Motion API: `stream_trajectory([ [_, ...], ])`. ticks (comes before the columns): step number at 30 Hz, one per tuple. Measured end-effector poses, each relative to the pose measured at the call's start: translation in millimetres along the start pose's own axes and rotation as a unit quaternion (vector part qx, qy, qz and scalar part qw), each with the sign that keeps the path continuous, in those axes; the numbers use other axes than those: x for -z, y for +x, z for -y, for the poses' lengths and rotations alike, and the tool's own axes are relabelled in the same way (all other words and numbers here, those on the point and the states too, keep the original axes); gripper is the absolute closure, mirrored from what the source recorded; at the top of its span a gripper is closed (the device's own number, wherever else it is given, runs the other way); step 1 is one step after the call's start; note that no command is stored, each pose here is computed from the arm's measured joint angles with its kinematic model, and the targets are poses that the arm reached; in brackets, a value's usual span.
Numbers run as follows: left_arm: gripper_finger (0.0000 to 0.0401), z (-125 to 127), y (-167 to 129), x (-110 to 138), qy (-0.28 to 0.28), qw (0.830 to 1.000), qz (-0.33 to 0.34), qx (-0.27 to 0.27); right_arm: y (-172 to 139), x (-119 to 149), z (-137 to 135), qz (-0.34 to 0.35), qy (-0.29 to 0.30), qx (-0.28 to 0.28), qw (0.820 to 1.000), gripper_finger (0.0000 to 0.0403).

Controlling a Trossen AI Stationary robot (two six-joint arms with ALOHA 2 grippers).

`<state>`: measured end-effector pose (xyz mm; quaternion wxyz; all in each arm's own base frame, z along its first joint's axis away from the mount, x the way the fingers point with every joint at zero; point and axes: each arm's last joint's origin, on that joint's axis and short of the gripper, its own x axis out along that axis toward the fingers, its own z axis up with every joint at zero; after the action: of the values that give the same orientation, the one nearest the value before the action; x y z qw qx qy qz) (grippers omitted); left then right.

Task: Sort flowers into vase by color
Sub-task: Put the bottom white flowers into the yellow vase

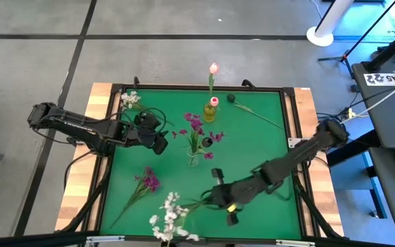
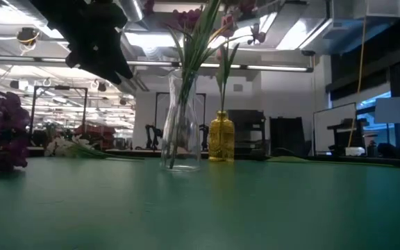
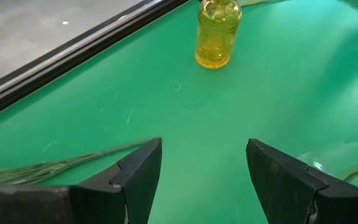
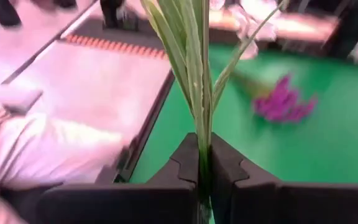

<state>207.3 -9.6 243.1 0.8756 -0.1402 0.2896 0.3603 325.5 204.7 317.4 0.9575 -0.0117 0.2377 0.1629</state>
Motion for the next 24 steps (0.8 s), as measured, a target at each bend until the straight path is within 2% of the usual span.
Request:
stream_trajectory([
  [5,0.0170,0.0,-0.1,0.0,-0.001,1.000,0.000,0.001,-51.6,-36.3,-3.8,0.122,-0.048,0.015,0.991,0.0396],
  [11,0.0170,0.5,-0.1,-0.1,-0.004,1.000,0.000,0.003,-104.0,-72.5,11.4,0.261,-0.109,0.071,0.957,0.0393],
  [16,0.0170,0.4,-0.2,-0.1,-0.004,1.000,0.000,0.003,-127.8,-86.9,52.9,0.296,-0.123,0.128,0.938,0.0396],
  [24,0.0170,0.5,-0.1,-0.1,-0.004,1.000,0.000,0.003,-167.2,-95.4,146.4,0.332,-0.119,0.169,0.920,0.0396],
])
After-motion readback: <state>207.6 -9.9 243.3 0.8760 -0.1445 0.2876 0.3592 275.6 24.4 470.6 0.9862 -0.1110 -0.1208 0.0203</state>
